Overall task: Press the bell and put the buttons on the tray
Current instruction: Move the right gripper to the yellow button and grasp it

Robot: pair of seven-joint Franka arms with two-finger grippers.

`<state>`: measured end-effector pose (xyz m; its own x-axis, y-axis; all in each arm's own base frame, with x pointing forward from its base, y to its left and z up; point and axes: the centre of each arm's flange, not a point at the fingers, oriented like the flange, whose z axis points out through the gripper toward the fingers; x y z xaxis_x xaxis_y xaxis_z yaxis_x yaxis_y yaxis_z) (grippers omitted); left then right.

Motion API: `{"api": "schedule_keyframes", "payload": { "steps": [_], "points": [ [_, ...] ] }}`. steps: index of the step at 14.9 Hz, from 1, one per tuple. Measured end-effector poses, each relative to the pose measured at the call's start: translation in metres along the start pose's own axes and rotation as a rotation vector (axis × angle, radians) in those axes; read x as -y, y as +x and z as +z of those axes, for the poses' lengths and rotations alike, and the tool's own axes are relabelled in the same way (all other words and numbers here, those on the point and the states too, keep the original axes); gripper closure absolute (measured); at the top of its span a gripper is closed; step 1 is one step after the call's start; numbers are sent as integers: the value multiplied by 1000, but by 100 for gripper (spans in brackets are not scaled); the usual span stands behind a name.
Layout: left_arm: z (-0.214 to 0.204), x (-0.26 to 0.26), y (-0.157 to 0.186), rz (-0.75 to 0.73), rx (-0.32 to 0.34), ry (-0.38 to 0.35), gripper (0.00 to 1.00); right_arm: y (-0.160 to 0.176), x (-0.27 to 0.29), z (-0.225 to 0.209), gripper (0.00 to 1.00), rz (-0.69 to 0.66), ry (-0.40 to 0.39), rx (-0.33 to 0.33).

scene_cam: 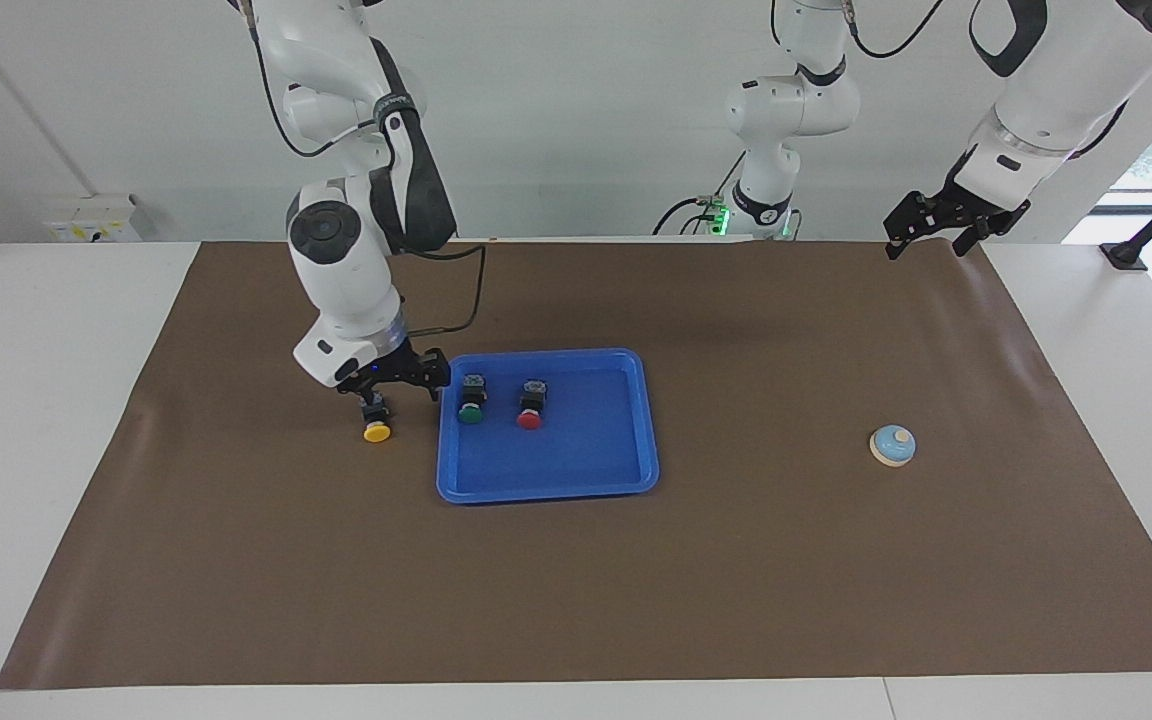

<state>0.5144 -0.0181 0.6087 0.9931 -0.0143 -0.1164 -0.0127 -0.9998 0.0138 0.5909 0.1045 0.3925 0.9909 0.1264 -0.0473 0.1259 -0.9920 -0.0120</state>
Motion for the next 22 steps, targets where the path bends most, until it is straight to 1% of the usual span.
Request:
{"api": "schedule_keyframes", "payload": {
  "steps": [1,3,5,6,8,11,15,20,22],
  "points": [
    [0,0,0,0,0,0,0,-1,-17,4,0,-30,1,9],
    [0,0,0,0,0,0,0,-8,-42,18,0,-43,4,21],
    [0,0,0,0,0,0,0,-17,-53,39,0,-35,2,-17],
    [0,0,0,0,0,0,0,-22,-55,50,0,-32,1,-32],
    [0,0,0,0,0,0,0,-32,-53,63,0,-34,0,-37],
    [0,0,0,0,0,0,0,-42,-51,71,0,-37,1,-22],
    [0,0,0,0,0,0,0,-50,-51,86,0,-36,-1,-48],
    [0,0,0,0,0,0,0,-58,-48,98,1,-40,0,-30],
    [0,0,0,0,0,0,0,-60,-48,101,3,-41,0,-35]
  ]
}}
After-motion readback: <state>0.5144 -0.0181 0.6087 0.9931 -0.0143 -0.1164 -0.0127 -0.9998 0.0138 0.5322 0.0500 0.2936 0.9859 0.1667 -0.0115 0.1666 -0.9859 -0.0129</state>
